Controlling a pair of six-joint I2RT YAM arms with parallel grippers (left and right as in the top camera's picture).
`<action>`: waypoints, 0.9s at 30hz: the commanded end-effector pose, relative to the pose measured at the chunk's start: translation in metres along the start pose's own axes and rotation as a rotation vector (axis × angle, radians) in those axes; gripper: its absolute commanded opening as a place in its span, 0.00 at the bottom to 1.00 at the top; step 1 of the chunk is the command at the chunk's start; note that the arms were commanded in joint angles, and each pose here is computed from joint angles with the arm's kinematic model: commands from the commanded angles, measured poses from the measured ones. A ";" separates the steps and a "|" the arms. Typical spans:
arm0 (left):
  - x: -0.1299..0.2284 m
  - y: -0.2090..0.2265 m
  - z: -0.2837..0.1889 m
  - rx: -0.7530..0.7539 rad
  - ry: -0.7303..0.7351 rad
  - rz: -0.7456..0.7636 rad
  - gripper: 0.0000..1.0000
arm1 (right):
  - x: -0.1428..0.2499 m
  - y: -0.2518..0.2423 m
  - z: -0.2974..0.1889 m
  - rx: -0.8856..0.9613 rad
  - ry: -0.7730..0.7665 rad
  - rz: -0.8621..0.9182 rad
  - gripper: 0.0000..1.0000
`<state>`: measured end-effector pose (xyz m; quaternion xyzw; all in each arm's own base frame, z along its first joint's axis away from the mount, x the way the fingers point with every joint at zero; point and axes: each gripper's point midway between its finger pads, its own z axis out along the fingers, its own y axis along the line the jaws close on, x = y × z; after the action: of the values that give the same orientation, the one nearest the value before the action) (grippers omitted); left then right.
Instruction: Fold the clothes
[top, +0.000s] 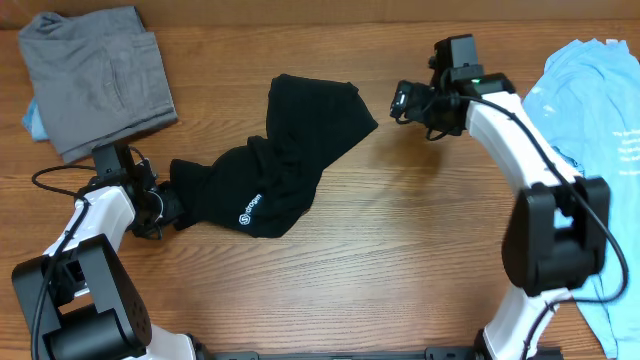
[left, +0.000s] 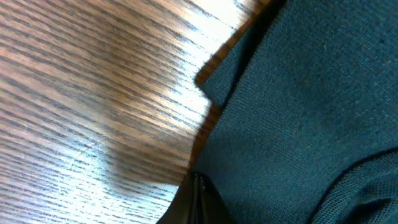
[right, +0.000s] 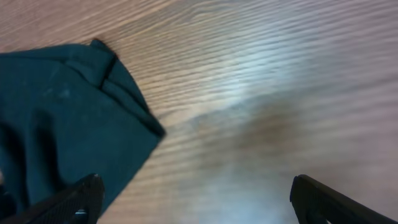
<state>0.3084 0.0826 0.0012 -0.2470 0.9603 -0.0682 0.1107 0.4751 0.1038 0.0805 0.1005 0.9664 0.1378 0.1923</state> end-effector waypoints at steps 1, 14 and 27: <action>-0.002 -0.001 0.001 -0.005 0.002 0.017 0.04 | 0.013 0.016 0.026 -0.107 0.063 -0.032 1.00; -0.003 -0.002 0.001 -0.004 -0.003 0.018 0.04 | 0.019 0.048 0.063 -0.209 0.054 -0.087 0.98; -0.002 -0.002 0.001 -0.005 0.002 0.009 0.04 | 0.043 0.036 0.100 -0.089 0.105 -0.018 0.93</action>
<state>0.3083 0.0826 0.0012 -0.2474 0.9602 -0.0683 0.1104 0.4881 0.1758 0.0198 0.0553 0.9625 0.1958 0.1794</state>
